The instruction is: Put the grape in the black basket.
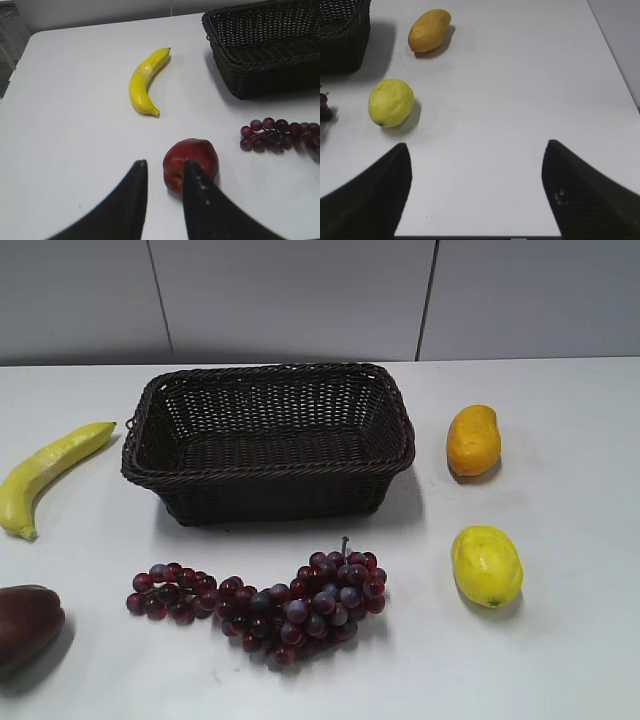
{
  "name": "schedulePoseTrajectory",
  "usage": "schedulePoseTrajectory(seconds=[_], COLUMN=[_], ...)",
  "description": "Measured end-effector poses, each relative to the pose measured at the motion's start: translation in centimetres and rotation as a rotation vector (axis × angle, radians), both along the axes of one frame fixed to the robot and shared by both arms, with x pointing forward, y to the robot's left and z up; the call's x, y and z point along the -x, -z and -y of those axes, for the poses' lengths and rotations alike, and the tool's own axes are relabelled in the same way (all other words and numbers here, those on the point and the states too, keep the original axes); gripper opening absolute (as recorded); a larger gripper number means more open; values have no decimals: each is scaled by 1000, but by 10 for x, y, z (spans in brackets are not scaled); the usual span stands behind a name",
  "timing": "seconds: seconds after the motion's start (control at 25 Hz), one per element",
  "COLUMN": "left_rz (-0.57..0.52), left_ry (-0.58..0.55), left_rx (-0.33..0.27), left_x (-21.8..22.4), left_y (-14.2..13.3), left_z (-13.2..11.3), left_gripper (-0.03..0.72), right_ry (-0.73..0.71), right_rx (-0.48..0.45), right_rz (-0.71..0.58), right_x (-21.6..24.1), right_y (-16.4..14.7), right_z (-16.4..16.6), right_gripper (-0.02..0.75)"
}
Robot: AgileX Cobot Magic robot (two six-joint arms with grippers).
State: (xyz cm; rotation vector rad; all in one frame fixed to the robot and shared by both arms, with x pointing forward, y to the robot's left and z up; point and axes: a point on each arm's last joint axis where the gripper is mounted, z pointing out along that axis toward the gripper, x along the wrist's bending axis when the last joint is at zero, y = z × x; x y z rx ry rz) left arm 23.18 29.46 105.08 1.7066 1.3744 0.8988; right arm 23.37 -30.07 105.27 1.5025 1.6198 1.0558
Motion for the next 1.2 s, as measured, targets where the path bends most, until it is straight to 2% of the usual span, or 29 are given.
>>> schedulePoseTrajectory(seconds=[0.6,0.72,0.88,1.2], left_rz=[0,0,0,0], left_ry=[0,0,0,0], left_rx=[0,0,0,0], left_x=[0,0,0,0], left_y=[0,0,0,0], left_z=[0,0,0,0], left_gripper=[231,231,232,232], right_ry=[0,-1,-3,-15], right_rx=[0,-6,-10,-29], right_rz=[2,46,84,-4], right_x=[0,-4,-31,-110], right_y=[0,-10,-25,-24], right_z=[0,-1,-5,-18], right_gripper=[597,596,595,594])
